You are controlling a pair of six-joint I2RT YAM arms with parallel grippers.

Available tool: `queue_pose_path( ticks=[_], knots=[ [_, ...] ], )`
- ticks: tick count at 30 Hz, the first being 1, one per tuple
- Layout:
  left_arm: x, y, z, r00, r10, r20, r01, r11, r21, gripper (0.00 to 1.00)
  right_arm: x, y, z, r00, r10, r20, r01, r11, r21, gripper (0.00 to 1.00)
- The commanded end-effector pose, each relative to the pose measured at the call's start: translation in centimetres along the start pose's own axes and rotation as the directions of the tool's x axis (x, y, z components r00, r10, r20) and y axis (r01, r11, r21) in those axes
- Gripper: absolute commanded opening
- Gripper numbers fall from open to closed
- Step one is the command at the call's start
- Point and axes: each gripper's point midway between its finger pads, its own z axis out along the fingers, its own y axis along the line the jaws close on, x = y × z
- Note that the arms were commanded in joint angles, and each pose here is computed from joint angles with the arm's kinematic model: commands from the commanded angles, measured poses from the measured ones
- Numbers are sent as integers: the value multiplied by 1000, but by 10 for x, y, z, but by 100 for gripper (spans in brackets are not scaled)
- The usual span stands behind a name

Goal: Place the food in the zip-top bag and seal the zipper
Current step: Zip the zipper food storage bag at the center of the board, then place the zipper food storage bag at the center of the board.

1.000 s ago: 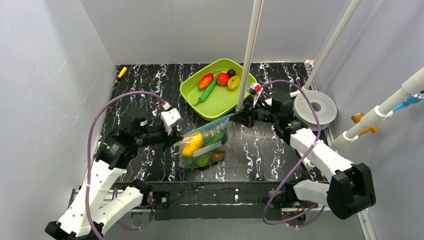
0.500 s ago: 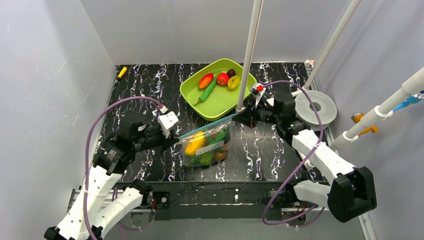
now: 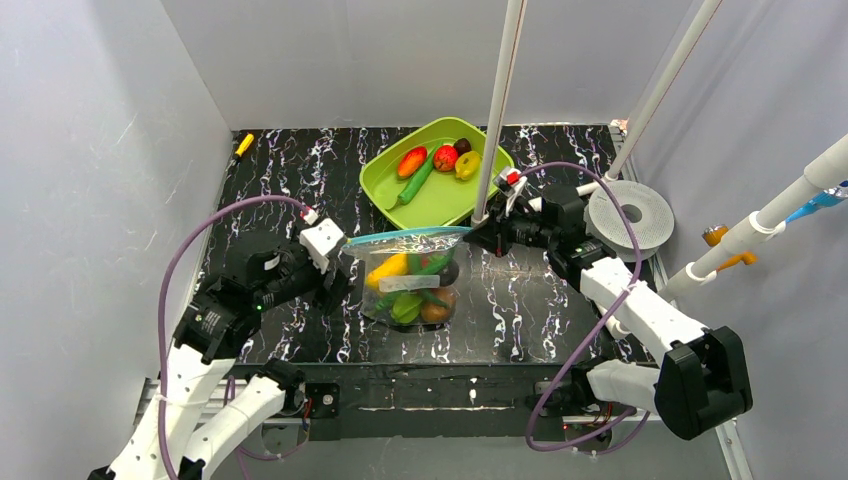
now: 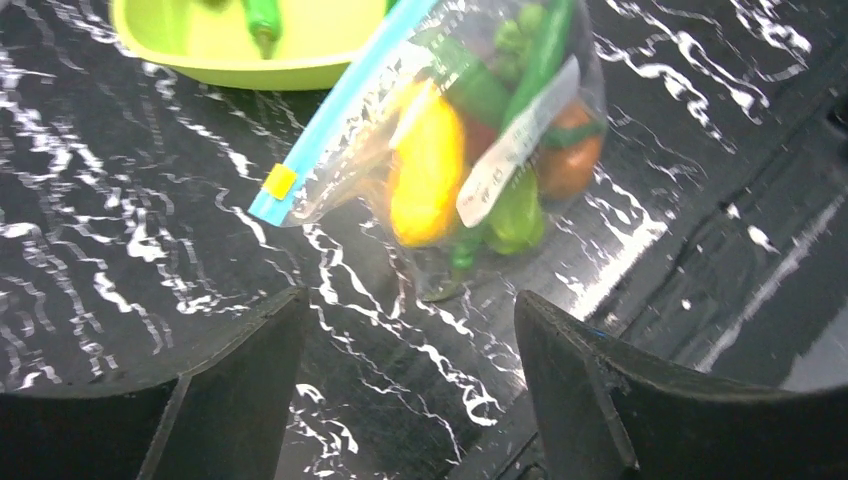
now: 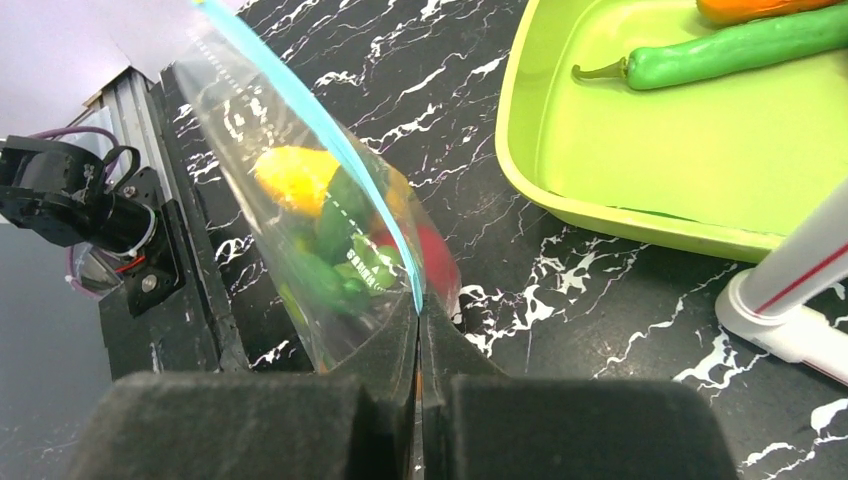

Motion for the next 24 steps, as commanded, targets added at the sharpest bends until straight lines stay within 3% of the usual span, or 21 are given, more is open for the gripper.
queue_pose_path(
  ticks=[1, 3, 8, 11, 24],
  knots=[
    [-39, 28, -25, 993, 13, 117, 8, 984, -177, 74, -10, 5, 6, 999, -49, 16, 49, 999, 2, 1],
    [-48, 46, -38, 988, 10, 151, 34, 958, -284, 74, -9, 2, 7, 999, -41, 11, 41, 999, 20, 1],
    [-57, 91, -78, 972, -28, 234, 157, 815, -557, 81, -6, -2, 8, 1000, -12, 12, 12, 999, 43, 1],
    [-60, 94, -86, 963, -33, 269, 189, 793, -579, 82, -6, -5, 10, 1000, 8, 11, -9, 998, 64, 1],
    [-59, 87, -72, 955, -73, 286, 221, 820, -528, 82, 27, -27, -5, 983, 161, -90, -134, 958, 252, 1]
  ],
)
